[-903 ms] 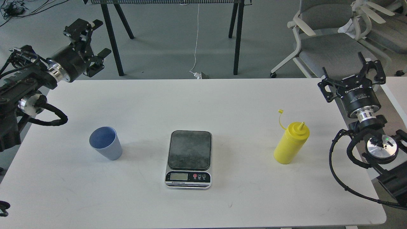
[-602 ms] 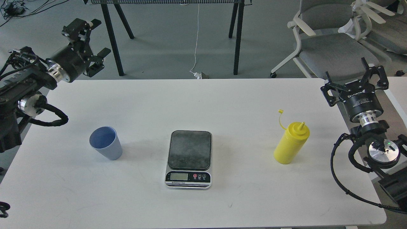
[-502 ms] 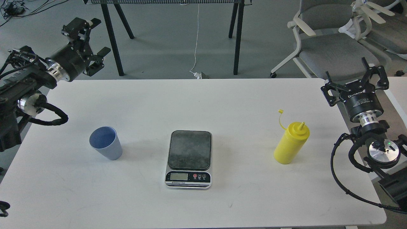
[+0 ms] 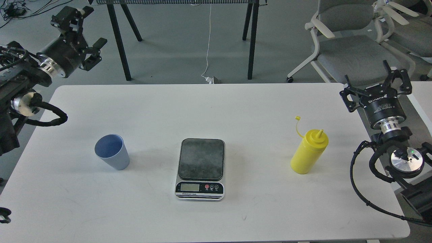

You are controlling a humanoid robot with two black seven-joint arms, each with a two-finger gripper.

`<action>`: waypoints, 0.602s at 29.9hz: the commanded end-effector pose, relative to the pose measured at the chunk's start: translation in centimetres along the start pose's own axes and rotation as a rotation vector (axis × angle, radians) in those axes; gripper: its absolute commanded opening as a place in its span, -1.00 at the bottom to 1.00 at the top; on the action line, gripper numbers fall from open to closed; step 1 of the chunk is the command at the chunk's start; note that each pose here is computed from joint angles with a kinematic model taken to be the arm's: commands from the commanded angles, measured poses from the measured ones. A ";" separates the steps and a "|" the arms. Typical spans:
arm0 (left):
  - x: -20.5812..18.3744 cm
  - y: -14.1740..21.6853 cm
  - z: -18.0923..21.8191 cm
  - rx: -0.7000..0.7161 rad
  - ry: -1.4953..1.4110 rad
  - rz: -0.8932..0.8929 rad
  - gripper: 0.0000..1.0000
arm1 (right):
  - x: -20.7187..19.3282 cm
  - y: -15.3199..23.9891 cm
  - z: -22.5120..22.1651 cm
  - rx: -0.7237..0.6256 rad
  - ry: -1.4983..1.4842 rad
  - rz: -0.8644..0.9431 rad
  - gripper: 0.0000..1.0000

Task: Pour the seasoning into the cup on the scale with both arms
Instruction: 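Raise the left gripper and swing it toward the blue cup, then lower the left gripper onto the blue cup and close around it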

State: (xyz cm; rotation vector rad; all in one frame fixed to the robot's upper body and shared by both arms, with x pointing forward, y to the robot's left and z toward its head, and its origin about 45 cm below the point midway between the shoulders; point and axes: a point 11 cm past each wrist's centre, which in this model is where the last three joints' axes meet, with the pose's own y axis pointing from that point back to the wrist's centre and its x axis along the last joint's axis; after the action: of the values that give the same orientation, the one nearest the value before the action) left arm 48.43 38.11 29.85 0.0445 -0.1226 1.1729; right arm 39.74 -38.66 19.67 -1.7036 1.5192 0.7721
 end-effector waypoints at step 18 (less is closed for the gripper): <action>-6.7 0.9 5.1 0.305 -1.452 -0.729 0.99 | -0.5 -0.4 0.1 0.004 -0.005 -0.013 1.00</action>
State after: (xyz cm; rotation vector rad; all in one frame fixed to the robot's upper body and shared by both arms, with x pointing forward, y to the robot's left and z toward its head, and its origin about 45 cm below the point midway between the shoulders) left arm 46.42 32.95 34.56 1.0427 -0.9901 0.3772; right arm 40.13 -38.00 20.00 -1.7053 1.4974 0.7716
